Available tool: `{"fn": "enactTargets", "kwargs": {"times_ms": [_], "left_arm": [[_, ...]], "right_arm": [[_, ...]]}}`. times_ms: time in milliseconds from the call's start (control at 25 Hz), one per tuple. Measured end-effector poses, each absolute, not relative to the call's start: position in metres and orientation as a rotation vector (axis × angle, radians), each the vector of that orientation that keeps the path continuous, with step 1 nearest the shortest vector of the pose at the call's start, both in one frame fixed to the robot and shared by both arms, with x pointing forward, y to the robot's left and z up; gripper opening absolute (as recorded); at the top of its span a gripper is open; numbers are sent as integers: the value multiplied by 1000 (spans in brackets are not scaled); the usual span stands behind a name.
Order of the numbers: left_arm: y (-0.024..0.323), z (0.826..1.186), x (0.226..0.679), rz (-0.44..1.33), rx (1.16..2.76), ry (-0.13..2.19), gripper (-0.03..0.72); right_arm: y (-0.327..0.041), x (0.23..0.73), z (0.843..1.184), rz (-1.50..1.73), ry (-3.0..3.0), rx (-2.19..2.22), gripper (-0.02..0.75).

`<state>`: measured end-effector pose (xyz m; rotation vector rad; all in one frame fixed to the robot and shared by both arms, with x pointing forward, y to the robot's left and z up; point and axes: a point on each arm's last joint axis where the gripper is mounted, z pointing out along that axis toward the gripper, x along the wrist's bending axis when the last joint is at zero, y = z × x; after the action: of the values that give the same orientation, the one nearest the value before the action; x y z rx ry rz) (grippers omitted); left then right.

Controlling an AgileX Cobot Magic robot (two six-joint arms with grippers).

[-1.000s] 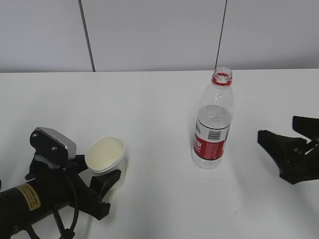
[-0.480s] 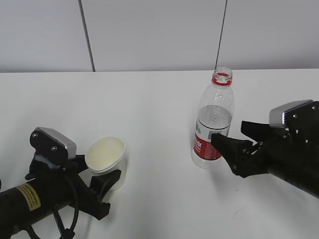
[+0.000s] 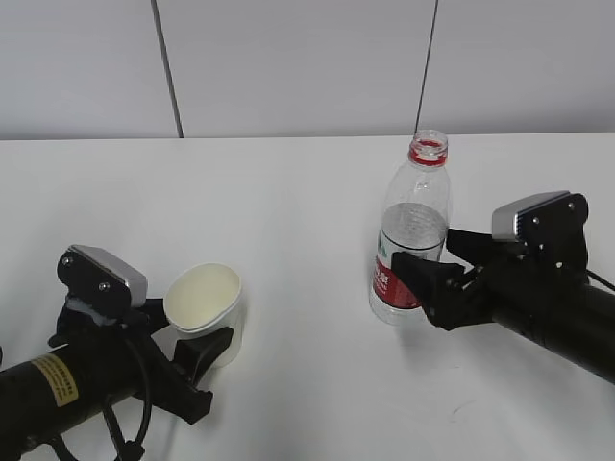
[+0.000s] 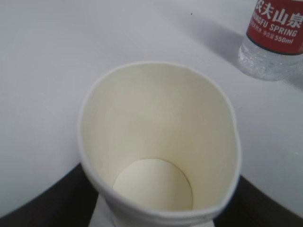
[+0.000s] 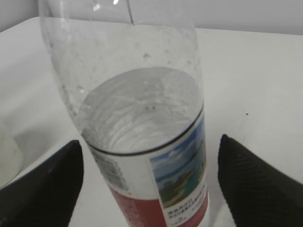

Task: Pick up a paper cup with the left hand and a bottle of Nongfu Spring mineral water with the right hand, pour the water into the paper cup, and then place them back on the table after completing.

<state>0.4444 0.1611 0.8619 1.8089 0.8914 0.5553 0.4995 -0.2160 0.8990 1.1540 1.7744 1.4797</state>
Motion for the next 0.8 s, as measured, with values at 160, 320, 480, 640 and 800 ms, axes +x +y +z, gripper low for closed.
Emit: {"fn": "enactTargets", "kwargs": {"times_ms": [160,320,480,640,800], "left_arm": [[161,862,444,556,1809,892,436],[161,862,444,556,1809,892,436],[161,862,444,556,1809,892,435],[161,862,444,556,1809,892,435],[161,862,445,556,1808,891,435]], "right_arm": [[-212,507,903,1505,1780,1099,666],[-208,517,902,1520,1794,1061,665],[-206,527,896,1520,1798,1059,664],[-205,529,894,1520,1804,1058,610],[-205,529,894,1517,1805,1052,476]]}}
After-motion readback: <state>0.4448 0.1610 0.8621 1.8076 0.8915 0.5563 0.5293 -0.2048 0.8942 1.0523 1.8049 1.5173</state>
